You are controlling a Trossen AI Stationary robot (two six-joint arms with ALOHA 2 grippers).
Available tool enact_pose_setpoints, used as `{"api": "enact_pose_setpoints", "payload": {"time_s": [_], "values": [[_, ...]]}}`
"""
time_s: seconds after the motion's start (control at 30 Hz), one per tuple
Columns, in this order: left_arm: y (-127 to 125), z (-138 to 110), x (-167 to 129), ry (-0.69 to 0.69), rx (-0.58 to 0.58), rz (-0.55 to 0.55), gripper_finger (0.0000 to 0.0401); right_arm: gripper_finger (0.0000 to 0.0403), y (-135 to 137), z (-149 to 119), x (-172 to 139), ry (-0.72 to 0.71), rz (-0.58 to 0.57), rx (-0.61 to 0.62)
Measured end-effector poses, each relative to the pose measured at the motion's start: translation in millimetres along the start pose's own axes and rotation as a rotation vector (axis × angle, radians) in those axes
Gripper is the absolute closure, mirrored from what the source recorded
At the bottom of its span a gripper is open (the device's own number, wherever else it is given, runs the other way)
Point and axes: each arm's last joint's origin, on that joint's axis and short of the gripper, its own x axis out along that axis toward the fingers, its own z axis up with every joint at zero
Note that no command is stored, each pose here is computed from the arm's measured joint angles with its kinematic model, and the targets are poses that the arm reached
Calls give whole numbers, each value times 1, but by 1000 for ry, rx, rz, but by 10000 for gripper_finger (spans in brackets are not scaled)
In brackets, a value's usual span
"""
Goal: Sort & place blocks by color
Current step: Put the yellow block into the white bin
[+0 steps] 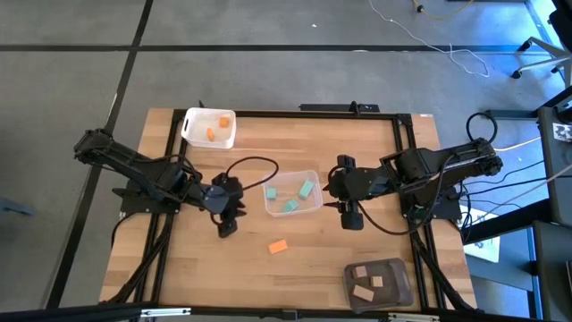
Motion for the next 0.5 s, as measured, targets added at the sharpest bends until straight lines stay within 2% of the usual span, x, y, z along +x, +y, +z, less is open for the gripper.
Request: {"api": "enact_pose_setpoints", "payload": {"time_s": [0.3,0.5], "values": [[1,1,0,-38,-127,42,303,210,0,0,0,0,0,0],[1,2,0,-51,-132,45,303,210,0,0,0,0,0,0]]}}
